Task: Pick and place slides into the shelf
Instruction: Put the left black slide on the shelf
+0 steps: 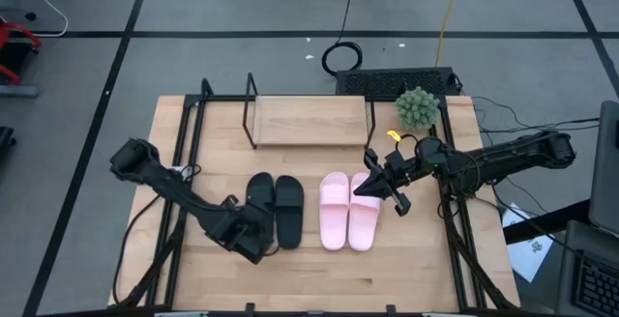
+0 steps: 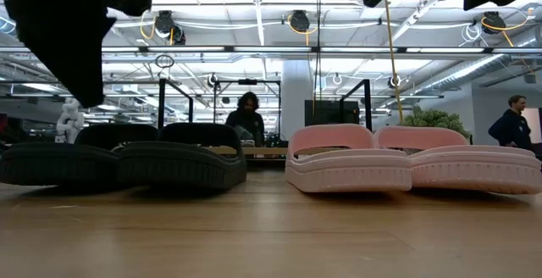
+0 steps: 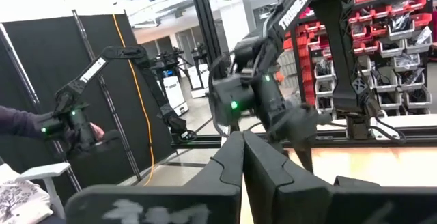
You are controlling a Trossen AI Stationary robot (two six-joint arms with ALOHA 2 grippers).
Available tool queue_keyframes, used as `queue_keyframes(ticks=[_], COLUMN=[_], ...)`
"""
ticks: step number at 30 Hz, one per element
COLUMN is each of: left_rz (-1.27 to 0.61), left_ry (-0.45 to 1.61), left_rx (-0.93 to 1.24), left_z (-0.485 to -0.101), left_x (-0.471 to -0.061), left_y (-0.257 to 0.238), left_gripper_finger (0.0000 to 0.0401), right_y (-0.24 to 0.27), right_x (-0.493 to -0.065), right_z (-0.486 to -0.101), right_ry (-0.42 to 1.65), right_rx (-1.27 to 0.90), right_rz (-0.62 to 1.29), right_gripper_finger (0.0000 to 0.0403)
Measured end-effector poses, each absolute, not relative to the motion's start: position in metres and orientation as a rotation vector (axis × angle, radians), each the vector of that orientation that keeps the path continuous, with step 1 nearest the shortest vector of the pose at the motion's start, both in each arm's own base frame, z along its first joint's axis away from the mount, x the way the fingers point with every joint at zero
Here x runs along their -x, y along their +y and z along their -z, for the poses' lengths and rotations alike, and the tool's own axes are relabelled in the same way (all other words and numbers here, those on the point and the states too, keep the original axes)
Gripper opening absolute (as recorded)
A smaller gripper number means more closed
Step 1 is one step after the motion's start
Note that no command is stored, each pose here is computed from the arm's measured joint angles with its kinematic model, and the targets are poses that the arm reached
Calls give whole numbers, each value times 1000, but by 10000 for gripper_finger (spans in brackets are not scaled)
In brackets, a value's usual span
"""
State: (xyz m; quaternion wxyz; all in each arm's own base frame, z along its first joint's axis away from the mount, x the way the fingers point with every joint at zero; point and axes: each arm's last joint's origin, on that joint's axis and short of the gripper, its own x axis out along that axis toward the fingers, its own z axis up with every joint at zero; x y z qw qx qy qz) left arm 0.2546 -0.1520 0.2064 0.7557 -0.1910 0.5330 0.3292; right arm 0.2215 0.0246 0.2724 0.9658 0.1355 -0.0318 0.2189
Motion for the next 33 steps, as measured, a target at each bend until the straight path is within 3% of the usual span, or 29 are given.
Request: queue_keyframes(ticks=[17,33], left_rz=[-786,-785], left_ry=[1188,1250], left_rx=[253,172], left_z=[-203,-183], left_x=[-253,-275], left_y=[-140,-120], left_gripper_finger=[126,126], right_y=[25,25], right_x=[-222,-222], right_z=[-270,-269], right_ry=[-60,-43], right_rx=[-198,-197], right_rz=[-437,-436], right_gripper_finger=[0,0])
